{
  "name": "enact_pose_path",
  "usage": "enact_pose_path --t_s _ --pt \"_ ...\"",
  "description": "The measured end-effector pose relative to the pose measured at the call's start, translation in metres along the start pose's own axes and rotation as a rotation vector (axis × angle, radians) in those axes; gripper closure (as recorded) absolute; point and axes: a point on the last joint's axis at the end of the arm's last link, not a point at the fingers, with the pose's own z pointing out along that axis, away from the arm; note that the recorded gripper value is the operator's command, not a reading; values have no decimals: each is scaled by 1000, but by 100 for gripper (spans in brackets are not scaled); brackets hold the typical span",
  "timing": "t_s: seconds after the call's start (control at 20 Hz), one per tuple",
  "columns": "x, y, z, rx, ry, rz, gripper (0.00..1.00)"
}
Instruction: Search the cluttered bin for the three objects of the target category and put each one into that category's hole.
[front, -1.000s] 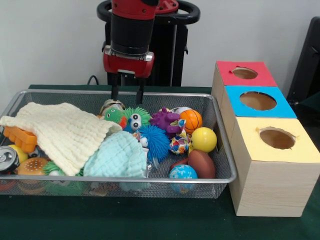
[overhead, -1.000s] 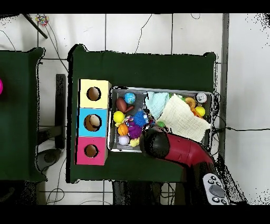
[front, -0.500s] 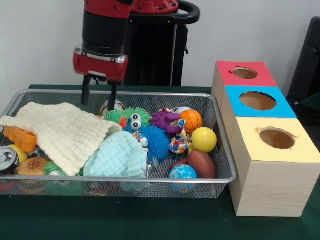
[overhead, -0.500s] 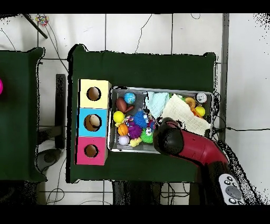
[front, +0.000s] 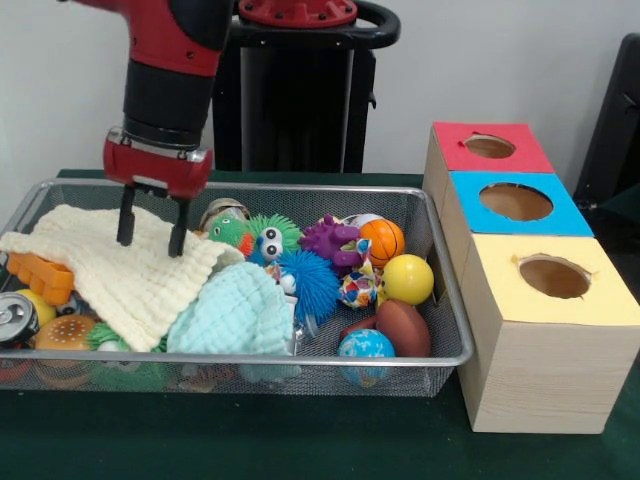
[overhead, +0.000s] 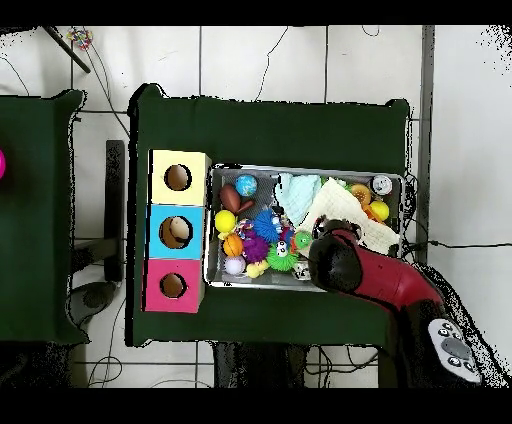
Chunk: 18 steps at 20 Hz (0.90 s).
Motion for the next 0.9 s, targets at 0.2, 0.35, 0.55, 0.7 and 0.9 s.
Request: enact_pose_path --t_s 0.2,0.35,0.55,0.7,0.9 --pt "15 -22 22 -12 32 47 0" --pt "19 -38 33 -23 68 82 0" --pt "29 -48 47 -56 136 105 0" --pt "33 -51 54 -73 153 108 0" --pt "43 -51 66 -101 163 108 100"
